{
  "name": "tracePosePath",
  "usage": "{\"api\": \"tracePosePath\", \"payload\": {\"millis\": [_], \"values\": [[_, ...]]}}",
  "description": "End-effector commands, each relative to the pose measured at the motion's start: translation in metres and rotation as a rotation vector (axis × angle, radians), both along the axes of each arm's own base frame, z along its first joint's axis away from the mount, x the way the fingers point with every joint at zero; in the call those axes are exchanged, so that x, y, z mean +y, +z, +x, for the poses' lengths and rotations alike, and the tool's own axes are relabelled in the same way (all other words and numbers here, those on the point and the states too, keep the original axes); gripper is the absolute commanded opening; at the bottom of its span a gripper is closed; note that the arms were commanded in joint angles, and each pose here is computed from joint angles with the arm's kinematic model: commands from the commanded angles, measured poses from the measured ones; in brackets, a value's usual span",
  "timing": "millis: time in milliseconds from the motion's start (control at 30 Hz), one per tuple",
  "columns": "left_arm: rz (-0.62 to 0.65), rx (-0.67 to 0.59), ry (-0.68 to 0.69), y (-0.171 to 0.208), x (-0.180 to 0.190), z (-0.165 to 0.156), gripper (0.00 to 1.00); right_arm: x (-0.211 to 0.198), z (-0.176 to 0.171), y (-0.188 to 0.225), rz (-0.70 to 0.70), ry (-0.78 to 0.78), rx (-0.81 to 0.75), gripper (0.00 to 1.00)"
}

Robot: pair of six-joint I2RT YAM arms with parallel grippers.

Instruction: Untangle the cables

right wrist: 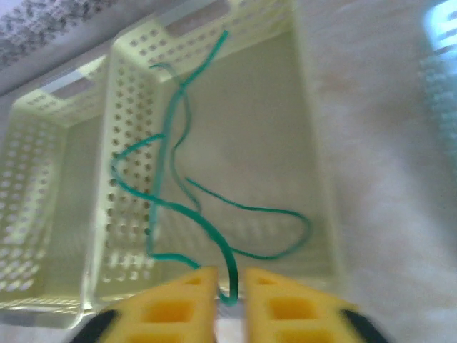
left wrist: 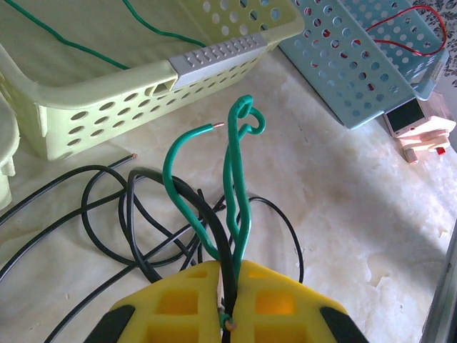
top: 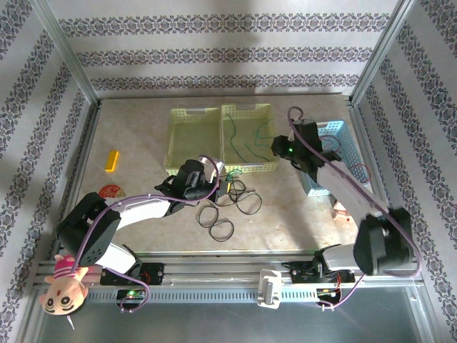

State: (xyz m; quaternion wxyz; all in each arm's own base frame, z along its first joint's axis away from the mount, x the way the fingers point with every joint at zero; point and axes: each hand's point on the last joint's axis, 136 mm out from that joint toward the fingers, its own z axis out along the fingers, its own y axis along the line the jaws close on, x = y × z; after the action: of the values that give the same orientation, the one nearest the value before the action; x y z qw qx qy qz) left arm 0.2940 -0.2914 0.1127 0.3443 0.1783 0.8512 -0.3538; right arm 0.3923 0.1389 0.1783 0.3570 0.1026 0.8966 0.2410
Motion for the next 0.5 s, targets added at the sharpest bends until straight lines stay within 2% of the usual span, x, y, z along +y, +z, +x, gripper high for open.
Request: {"api": "tracePosePath", "payload": {"millis": [0, 100, 200, 400, 467], "values": [[-0.043, -0.028, 0.002, 0.015, -0.004, 0.004, 0.0, 0.053, 0.014, 0.013, 0.175, 0.171, -0.003, 0.39], [-0.044, -0.034, 0.01, 0.016, -0.002, 0.004, 0.0, 0.083, 0.0, 0.007, 0.173, 0.287, 0.039, 0.45], [-0.056, -0.045, 0.025, 0.02, -0.001, 0.006, 0.0, 0.104, -0.026, -0.002, 0.154, 0.395, 0.075, 0.46], [-0.083, -0.072, 0.047, 0.03, 0.0, 0.009, 0.0, 0.117, -0.07, -0.019, 0.213, 0.517, 0.157, 0.46], [-0.086, -0.077, 0.051, 0.032, 0.0, 0.01, 0.0, 0.115, -0.076, -0.026, 0.211, 0.516, 0.18, 0.46]]}}
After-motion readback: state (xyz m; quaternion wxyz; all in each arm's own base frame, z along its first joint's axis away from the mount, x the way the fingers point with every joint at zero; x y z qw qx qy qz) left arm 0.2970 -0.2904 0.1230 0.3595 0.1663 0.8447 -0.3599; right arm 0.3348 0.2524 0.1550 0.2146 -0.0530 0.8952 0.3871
